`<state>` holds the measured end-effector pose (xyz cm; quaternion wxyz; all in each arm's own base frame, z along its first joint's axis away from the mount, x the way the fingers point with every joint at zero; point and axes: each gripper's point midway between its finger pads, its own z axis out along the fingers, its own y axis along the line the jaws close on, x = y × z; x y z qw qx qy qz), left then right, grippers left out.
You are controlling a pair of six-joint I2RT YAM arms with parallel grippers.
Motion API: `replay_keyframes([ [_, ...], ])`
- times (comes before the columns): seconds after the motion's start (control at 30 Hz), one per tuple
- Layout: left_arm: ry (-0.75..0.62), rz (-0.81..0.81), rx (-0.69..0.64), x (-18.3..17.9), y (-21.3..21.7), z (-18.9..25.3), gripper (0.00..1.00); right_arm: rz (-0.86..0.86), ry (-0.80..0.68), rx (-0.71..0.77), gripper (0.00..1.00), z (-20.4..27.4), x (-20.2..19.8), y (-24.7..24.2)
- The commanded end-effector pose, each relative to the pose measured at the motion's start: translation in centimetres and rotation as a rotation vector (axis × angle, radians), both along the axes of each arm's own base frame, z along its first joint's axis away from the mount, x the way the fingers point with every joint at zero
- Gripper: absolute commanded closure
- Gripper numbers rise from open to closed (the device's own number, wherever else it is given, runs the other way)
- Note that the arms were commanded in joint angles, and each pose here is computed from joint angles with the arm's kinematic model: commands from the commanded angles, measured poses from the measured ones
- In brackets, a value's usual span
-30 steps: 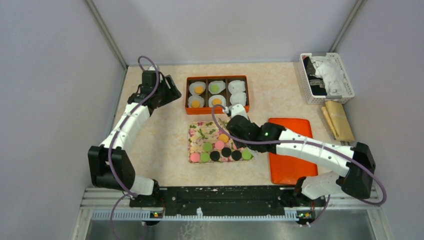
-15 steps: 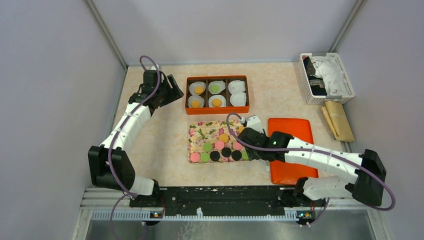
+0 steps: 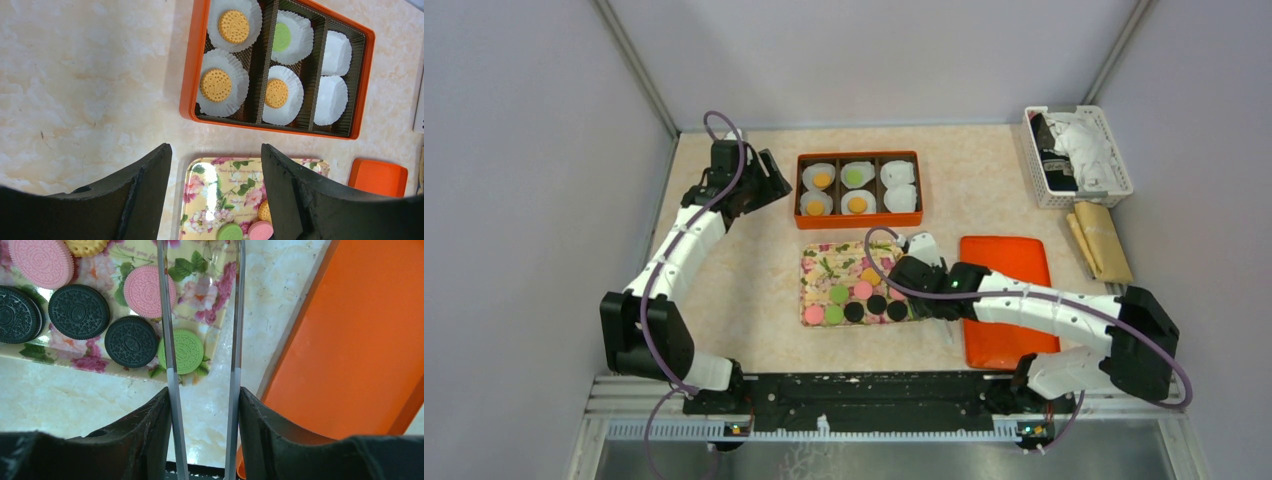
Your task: Pack the cookies
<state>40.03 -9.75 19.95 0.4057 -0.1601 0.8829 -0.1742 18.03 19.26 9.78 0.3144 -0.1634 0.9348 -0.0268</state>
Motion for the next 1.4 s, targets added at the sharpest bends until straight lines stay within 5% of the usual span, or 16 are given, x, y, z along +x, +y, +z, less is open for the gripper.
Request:
replay_keyframes([
  [0.0, -0.07, -0.002, -0.005, 0.5, -0.1, 2.3, 0.28, -0.01, -0.066, 0.061, 0.54, 1.4, 1.7, 2.1],
  [0.67, -0.054, -0.017, -0.03, 0.3, -0.6, 1.6, 0.28, -0.064, -0.004, 0.05, 0.55, 0.3, 1.3, 1.7],
  [1.03, -0.07, -0.008, -0.015, 0.2, -0.3, 2.1, 0.28, -0.002, -0.061, 0.119, 0.9, 3.9, 2.9, 4.3],
  [1.37, -0.069, -0.011, -0.015, 0.4, -0.3, 2.0, 0.28, 0.005, -0.22, 0.169, 0.91, 10.8, 6.9, 5.9],
])
